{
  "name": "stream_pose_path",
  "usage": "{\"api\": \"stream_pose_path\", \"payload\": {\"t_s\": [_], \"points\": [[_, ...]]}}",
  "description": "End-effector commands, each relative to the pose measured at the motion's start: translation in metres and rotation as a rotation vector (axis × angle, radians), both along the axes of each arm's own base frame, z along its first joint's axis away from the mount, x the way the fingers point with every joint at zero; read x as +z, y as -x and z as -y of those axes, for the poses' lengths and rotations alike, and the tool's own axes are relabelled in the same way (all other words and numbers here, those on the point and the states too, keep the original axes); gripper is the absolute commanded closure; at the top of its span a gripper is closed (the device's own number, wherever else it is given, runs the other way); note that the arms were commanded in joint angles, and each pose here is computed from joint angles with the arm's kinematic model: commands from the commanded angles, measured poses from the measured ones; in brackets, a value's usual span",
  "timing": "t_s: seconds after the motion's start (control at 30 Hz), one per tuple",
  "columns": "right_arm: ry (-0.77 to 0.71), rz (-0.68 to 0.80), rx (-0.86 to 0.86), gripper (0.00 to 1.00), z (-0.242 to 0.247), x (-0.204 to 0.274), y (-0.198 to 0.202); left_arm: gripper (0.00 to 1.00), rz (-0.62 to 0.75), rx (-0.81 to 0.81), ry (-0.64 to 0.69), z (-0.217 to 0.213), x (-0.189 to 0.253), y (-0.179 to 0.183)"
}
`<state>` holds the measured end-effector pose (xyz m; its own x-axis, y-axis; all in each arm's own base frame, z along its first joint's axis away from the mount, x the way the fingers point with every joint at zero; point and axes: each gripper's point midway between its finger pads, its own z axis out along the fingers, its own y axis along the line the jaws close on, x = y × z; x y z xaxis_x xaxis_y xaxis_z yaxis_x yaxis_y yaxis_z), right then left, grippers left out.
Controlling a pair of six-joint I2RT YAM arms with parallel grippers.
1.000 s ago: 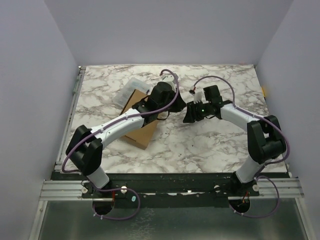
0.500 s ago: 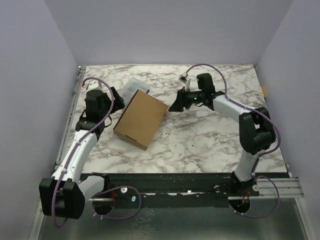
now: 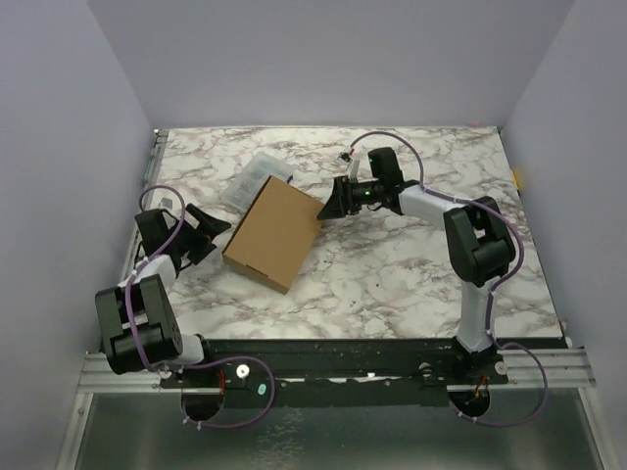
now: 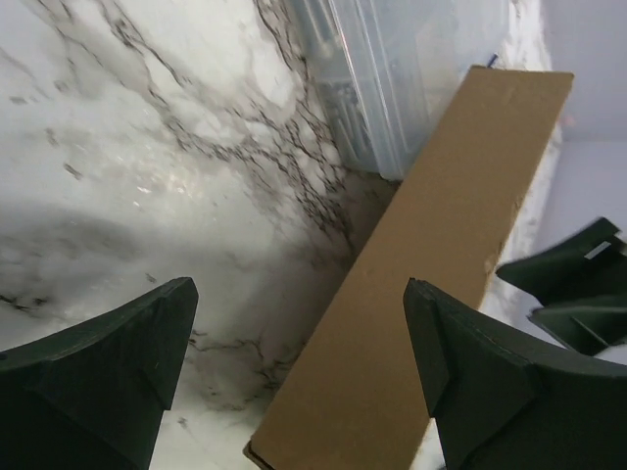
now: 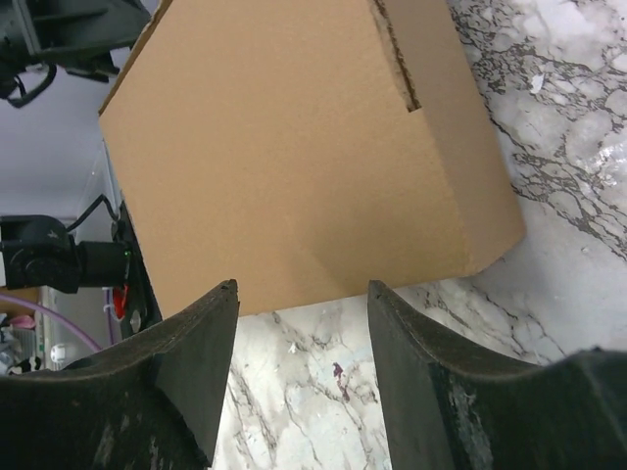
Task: Fold the paper box
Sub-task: Adjust the paper box at the center of the board.
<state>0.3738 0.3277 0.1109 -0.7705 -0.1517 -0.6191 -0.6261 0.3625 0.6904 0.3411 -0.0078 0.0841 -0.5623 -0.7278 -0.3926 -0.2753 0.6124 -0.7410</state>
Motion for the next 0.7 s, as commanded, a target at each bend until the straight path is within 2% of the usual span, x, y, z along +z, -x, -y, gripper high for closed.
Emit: {"api": "stream_pose_path", "payload": {"t_s": [0.0, 0.37, 0.47, 0.67], "points": [[0.008, -0.031, -0.011, 0.42, -0.002, -0.011, -0.008, 0.05, 0.147, -0.11, 0.229, 0.033, 0.027, -0.002], [0.05, -0.1, -0.003, 0.42, 0.0, -0.036, -0.003, 0.03, 0.298, -0.155, 0.399, 0.052, 0.072, 0.007], [0.054, -0.104, -0.001, 0.43, 0.001, -0.037, -0.002, 0.03, 0.327, -0.19, 0.456, 0.067, 0.086, 0.012], [0.09, -0.097, -0.018, 0.42, 0.006, -0.044, -0.002, 0.04, 0.325, -0.291, 0.48, 0.113, 0.094, 0.018]]}}
